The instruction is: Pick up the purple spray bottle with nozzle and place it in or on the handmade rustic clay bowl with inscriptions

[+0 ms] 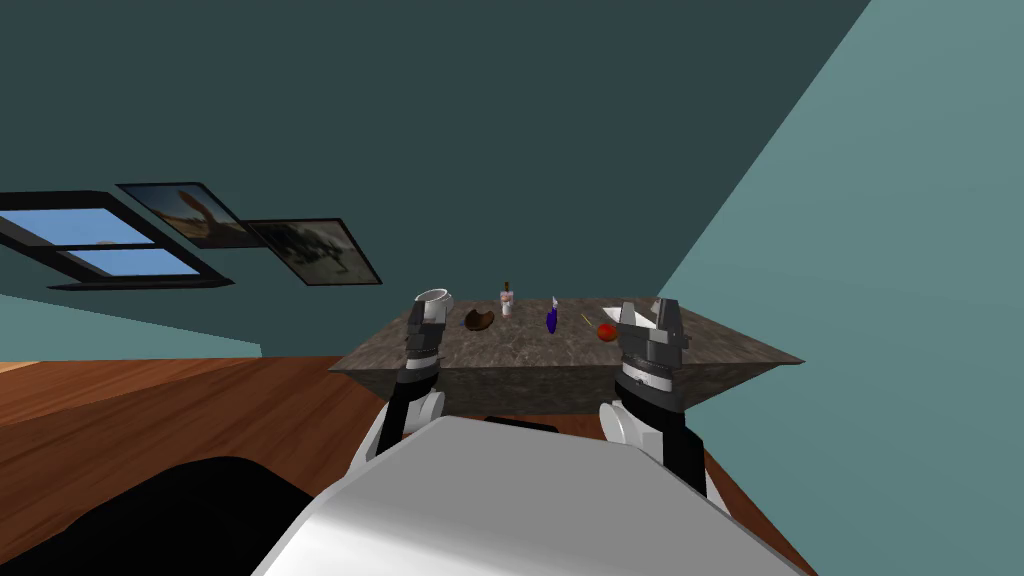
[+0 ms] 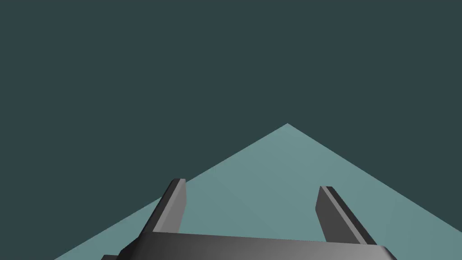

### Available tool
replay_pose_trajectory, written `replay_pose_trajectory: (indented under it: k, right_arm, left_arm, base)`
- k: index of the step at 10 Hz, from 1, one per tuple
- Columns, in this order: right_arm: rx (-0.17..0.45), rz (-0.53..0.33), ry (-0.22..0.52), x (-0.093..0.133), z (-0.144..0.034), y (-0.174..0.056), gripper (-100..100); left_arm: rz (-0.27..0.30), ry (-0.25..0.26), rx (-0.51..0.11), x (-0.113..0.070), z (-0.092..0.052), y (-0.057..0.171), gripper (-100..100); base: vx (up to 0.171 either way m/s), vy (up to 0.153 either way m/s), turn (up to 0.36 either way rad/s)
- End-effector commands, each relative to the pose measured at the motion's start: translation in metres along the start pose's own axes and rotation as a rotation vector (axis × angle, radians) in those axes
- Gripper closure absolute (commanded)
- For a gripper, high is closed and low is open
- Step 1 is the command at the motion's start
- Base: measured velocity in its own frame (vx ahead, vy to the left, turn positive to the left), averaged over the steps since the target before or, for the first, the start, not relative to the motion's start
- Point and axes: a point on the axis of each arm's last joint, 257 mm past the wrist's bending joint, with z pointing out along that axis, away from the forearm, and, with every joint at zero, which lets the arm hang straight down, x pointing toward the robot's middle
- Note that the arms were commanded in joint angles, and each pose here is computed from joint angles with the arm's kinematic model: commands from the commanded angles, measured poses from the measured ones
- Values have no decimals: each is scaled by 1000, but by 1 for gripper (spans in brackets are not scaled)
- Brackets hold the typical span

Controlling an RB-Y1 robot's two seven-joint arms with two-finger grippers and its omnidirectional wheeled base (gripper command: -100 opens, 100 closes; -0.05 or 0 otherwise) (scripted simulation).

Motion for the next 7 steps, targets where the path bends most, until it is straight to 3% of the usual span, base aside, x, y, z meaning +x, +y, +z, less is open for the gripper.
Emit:
replay_pose_trajectory:
  k: [1,7]
  right_arm:
    - [14,-11,46,9,-1,-9,-100]
    - [122,-90,240,54,-10,-81,-100]
  left_arm:
    - [0,0,0,0,0,0,0]
    - [0,0,0,0,0,0,0]
  base:
    - [-13,4,7]
    - [-49,15,17]
